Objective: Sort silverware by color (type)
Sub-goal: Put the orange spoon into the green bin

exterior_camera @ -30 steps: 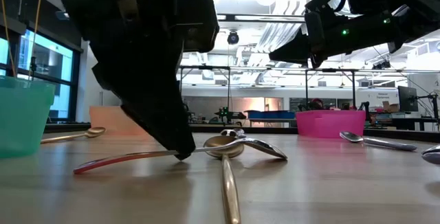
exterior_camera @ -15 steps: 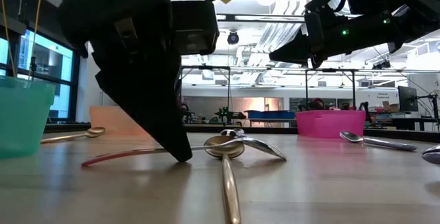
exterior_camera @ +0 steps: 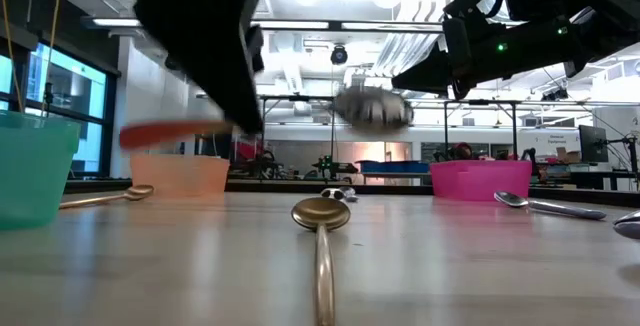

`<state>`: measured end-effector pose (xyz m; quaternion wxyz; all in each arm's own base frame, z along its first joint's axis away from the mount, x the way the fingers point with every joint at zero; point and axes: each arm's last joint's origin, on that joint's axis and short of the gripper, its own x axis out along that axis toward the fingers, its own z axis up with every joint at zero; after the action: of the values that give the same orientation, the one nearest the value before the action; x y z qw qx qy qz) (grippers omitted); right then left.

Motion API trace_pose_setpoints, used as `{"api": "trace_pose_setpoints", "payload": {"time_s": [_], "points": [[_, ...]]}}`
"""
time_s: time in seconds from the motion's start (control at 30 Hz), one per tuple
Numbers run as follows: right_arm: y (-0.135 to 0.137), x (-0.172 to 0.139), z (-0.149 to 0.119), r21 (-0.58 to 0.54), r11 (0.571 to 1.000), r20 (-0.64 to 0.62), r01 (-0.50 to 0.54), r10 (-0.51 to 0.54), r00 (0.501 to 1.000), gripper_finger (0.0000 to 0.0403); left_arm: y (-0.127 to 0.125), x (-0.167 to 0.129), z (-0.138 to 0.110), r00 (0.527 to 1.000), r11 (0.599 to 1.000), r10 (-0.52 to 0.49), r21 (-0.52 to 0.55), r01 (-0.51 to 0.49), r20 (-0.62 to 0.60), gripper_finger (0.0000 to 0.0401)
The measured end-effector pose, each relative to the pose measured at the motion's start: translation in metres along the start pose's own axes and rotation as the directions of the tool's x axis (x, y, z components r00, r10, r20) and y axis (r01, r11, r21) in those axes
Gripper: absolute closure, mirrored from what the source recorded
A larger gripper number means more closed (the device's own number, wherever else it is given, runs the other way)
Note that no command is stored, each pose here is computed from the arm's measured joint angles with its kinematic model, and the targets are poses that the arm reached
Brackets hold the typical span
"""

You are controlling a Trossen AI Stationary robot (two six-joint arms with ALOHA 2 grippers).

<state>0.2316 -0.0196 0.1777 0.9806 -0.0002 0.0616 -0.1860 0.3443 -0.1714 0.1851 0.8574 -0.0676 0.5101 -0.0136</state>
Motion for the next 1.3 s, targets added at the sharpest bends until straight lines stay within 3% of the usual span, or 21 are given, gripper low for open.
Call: {"api": "trace_pose_setpoints", "payload": {"time_s": [0.13,0.33,0.43,0.57,0.73,0.93,1.1,1.3], "points": [[0.000,0.000,0.000,-0.001,1.000,-0.003,0.000,0.000,1.000,0.0402,-0.001,-0.031,0.007,0.999,1.000,-0.011,-0.024,0.012,0.036,0.0400],[0.000,0.000,-0.001,-0.002,1.000,-0.006,0.000,0.000,1.000,0.0402,-0.007,-0.089,-0.014,0.999,0.984,-0.019,-0.179,0.012,-0.041,0.0400],[0.000,0.000,-0.001,-0.003,1.000,-0.008,-0.001,0.001,1.000,0.0402,-0.015,-0.119,-0.031,0.997,0.953,-0.034,-0.304,0.012,-0.065,0.0400],[0.000,0.000,-0.001,-0.004,1.000,-0.010,0.000,0.000,1.000,0.0402,-0.032,-0.144,-0.062,0.996,0.873,-0.049,-0.488,0.004,-0.079,0.0401],[0.000,0.000,-0.001,-0.027,1.000,-0.006,0.000,-0.001,1.000,0.0402,-0.052,-0.141,-0.108,0.996,0.768,0.004,-0.637,-0.060,-0.089,0.0401],[-0.001,0.000,0.000,-0.029,1.000,0.001,-0.002,0.002,1.000,0.0402,-0.050,-0.124,-0.143,0.990,0.689,0.125,-0.713,-0.130,-0.059,0.0401],[-0.001,0.000,0.000,-0.026,1.000,0.001,-0.003,0.003,1.000,0.0402,-0.046,-0.115,-0.156,0.985,0.679,0.132,-0.714,-0.170,-0.109,0.0401],[-0.001,0.000,0.000,-0.043,0.999,0.001,-0.002,0.002,1.000,0.0402,-0.042,-0.108,-0.162,0.979,0.717,0.154,-0.667,-0.203,-0.133,0.0401]]}}
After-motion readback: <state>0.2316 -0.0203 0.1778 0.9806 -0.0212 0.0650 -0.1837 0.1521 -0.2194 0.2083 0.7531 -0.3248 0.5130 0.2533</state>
